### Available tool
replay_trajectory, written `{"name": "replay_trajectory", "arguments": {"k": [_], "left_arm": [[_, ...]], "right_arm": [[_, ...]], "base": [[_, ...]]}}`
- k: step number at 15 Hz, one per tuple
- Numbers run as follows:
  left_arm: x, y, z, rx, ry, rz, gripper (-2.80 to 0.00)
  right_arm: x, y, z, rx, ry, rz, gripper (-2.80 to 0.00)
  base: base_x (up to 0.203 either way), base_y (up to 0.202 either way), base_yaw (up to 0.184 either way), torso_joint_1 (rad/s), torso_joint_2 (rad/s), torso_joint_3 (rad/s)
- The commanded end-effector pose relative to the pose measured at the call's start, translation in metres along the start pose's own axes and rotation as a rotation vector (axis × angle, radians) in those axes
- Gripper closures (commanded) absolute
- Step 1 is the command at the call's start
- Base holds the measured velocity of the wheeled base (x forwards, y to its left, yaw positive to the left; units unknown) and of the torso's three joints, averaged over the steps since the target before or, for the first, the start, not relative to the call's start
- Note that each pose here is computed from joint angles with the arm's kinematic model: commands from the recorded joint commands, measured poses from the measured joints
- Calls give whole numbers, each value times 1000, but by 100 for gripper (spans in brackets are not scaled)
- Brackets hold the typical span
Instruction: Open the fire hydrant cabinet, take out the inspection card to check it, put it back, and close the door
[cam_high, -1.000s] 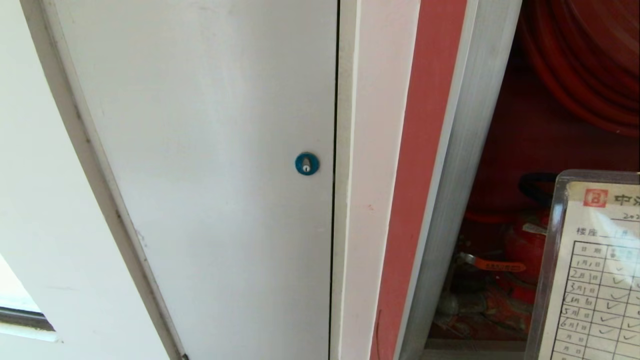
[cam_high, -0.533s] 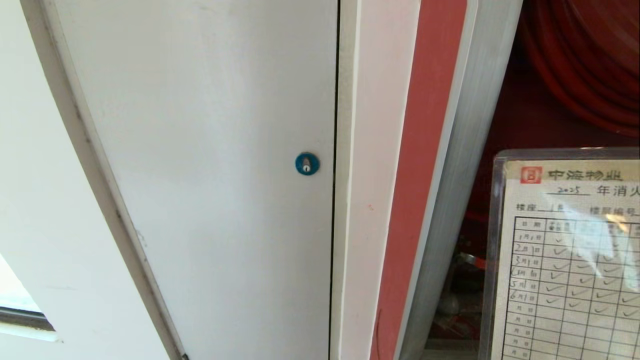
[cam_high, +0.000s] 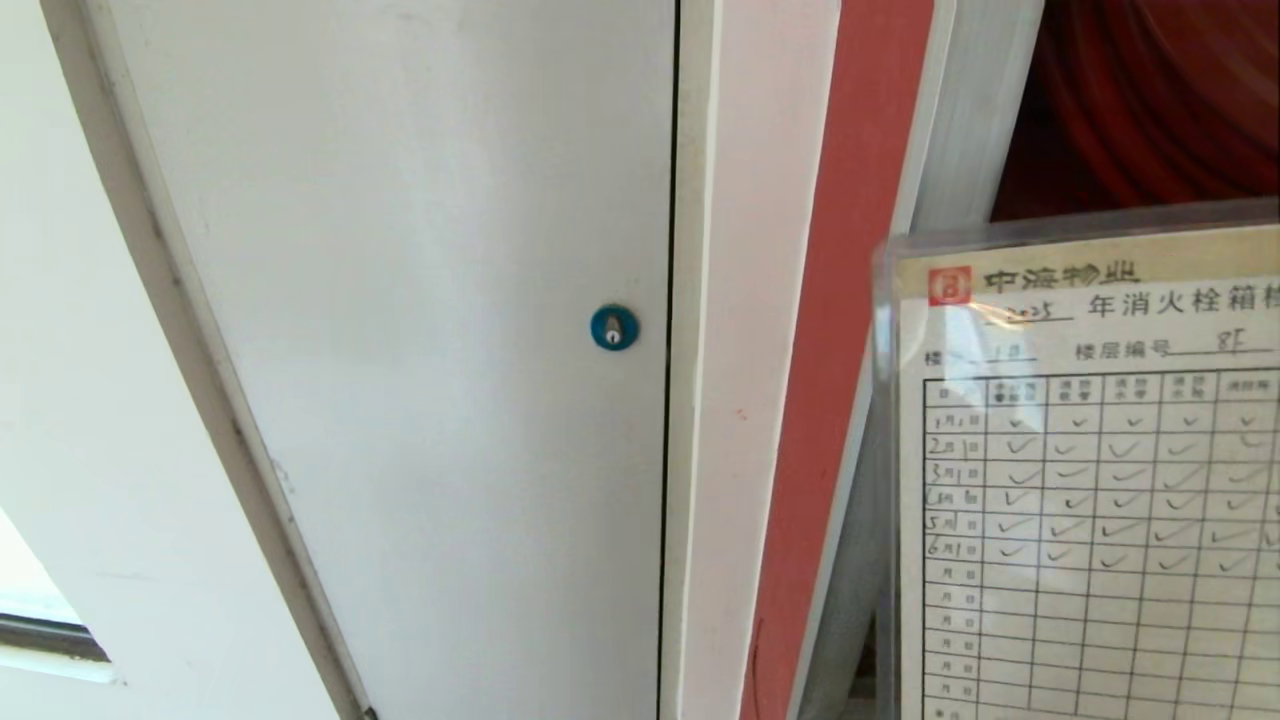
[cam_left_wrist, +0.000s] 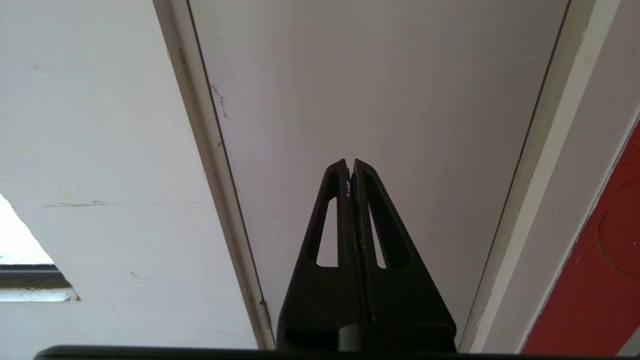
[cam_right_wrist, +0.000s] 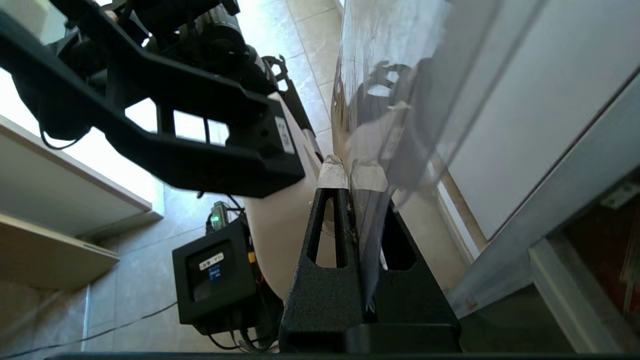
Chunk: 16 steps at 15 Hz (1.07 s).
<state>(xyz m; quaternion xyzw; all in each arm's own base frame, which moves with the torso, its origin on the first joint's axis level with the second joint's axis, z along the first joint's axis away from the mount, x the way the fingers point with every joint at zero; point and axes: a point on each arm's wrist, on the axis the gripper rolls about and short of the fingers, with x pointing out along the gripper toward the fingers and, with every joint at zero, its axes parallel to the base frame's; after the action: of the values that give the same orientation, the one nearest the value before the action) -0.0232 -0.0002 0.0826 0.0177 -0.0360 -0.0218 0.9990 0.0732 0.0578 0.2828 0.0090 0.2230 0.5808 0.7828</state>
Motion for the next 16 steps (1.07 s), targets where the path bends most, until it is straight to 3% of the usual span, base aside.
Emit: {"name": "replay_trajectory", "arguments": {"k": [1, 7, 13, 16], "left_arm": [[2, 0, -8, -1, 27, -2, 0], [2, 0, -8, -1, 26, -2, 0], [2, 0, -8, -1, 27, -1, 0], [2, 0, -8, -1, 27, -1, 0]], "right_arm": [[18, -13, 14, 6, 28, 28, 0], [54, -27, 37, -68, -32, 97, 0], [81, -18, 56, -27, -123, 158, 0], [86, -12, 53, -24, -115, 195, 0]], "base": [[0, 0, 0, 0, 0, 0], [0, 0, 0, 0, 0, 0], [0, 0, 0, 0, 0, 0], [0, 0, 0, 0, 0, 0]]}}
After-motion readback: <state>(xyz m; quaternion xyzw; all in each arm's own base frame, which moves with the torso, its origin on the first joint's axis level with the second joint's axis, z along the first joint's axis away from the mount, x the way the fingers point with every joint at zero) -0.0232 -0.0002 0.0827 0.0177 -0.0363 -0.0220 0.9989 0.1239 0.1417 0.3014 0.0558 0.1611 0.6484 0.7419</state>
